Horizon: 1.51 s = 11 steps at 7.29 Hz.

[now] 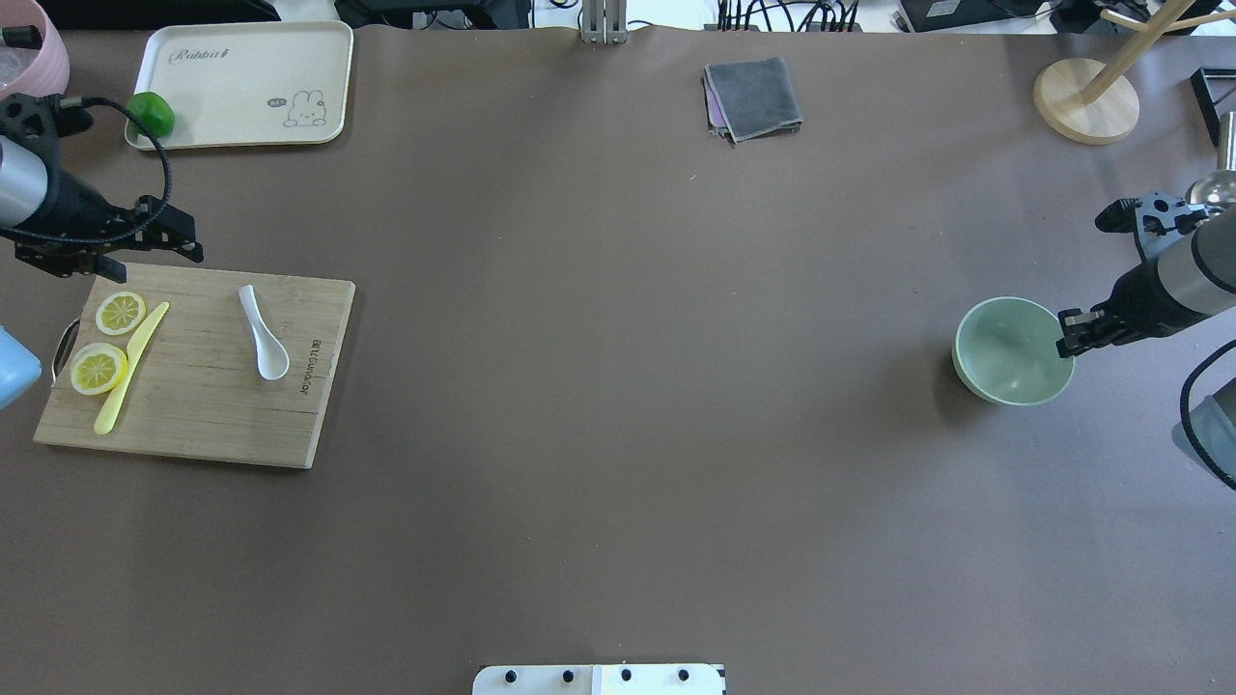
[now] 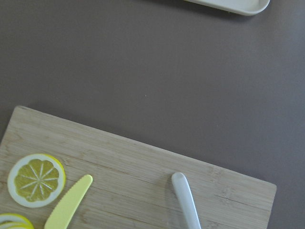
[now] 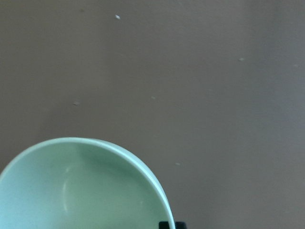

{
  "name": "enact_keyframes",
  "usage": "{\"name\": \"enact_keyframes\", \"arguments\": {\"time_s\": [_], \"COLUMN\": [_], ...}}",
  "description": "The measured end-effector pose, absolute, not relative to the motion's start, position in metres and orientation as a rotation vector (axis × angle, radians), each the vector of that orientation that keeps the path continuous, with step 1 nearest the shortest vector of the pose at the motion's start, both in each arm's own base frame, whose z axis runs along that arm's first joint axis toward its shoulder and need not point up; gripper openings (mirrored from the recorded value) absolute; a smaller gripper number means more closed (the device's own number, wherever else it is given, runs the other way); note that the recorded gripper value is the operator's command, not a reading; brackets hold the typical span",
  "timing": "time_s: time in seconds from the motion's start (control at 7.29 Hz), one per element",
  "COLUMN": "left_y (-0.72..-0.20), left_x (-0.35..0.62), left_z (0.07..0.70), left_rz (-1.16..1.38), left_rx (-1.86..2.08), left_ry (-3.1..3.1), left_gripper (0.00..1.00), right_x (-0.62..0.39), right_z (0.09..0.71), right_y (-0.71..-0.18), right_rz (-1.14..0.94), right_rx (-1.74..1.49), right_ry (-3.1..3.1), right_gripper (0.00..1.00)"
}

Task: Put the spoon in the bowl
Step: 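Grasp the white spoon with the left gripper while the right drags the bowl closer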

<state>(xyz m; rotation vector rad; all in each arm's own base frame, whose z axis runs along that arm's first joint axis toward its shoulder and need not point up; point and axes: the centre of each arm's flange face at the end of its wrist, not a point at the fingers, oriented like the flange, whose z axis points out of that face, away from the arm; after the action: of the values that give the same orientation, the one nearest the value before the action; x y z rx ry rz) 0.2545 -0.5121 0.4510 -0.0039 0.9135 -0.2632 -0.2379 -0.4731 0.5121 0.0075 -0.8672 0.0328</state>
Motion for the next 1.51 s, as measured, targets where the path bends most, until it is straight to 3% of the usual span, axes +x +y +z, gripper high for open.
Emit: {"name": "enact_keyframes", "arguments": {"time_s": [0.14,0.41,0.82,1.51], "left_y": [-0.506,-0.506,-0.511,-0.51], "left_x": [0.27,0.303,0.334,0.34], "left_z": [0.451,0.452,0.46,0.466], "left_rz": [-0.257,-0.259,-0.255,-0.251], "left_rx": [-0.025,-0.041,-0.02,-0.027], "left_ry": [0.91,0.891,0.845,0.832], "left_gripper": [0.76,0.75,0.64,0.52], "right_x": [-0.27,-0.367,-0.475,-0.56], "right_z": [0.472,0.382,0.288,0.248], "right_y": [-0.481,-0.478,-0.441,-0.417], "right_rz": [0.089,0.182,0.265,0.285], "right_rx": [-0.013,-0.05,-0.071,-0.073], "right_ry": [-0.908,-0.964,-1.004,-1.004], "right_gripper": [0.0,0.0,0.0,0.0]}}
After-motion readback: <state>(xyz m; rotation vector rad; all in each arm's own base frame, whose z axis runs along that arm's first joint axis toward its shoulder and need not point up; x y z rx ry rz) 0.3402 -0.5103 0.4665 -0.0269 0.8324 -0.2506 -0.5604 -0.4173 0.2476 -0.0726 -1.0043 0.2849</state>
